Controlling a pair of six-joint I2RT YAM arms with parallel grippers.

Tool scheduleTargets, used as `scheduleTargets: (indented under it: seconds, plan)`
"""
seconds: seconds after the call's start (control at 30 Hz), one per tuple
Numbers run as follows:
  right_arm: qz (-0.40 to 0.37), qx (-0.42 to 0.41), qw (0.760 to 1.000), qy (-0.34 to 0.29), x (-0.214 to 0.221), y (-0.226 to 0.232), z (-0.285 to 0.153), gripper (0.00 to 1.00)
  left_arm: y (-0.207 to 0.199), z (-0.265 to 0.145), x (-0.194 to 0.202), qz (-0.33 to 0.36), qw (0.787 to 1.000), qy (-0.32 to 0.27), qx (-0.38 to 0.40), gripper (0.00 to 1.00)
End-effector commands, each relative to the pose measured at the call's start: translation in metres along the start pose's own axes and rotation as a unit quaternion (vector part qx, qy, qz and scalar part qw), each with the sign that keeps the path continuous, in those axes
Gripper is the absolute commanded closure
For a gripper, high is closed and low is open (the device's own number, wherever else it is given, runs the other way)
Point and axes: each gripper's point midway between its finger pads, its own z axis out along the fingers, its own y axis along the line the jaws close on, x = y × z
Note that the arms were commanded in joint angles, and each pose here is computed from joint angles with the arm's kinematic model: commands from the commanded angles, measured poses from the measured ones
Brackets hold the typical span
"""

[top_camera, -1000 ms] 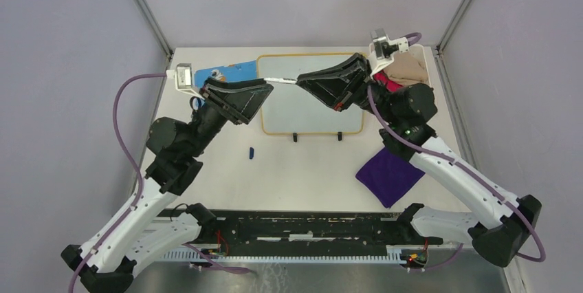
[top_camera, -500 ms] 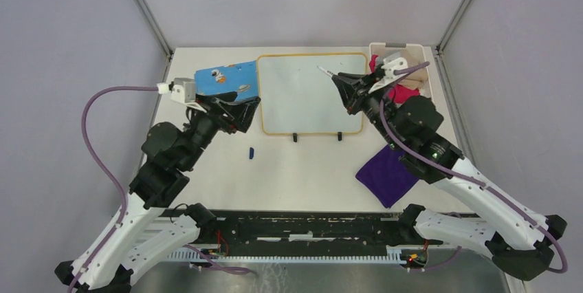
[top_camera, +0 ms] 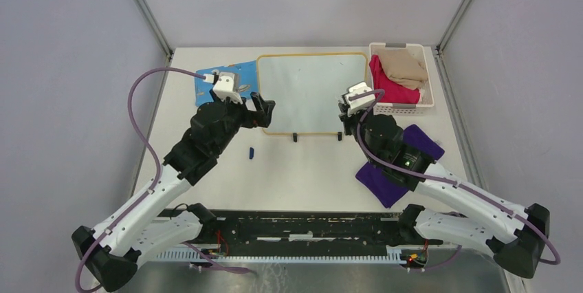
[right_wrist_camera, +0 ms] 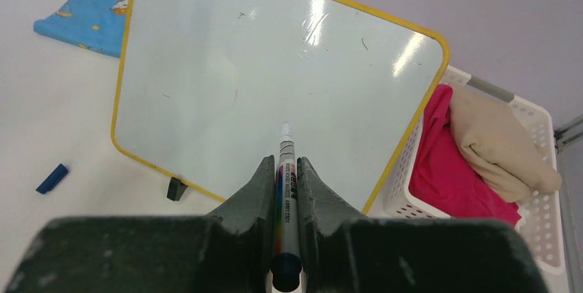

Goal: Write a sentence on the whiteboard
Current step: Move the whiteboard stand to the center of the board.

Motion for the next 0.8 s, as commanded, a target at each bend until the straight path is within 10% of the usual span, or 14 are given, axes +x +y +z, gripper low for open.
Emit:
scheduleTargets:
  seconds: [0.0, 0.3, 0.77]
  plan:
    - [0.037, -0.031, 0.995, -0.082, -0.040, -0.001, -0.005, 1.00, -0.004, 0.004, -0.032, 0.053, 0.997, -0.049, 0.009, 0.00]
    - [0.054, -0.041, 0.994, -0.086, -0.032, 0.004, -0.007, 1.00, 0.051, 0.033, 0.009, -0.030, 0.999, 0.026, -0.008, 0.00]
    - [0.107, -0.062, 0.988, -0.087, -0.018, 0.011, -0.010, 1.00, 0.028, 0.056, 0.054, -0.081, 0.989, 0.092, 0.087, 0.05]
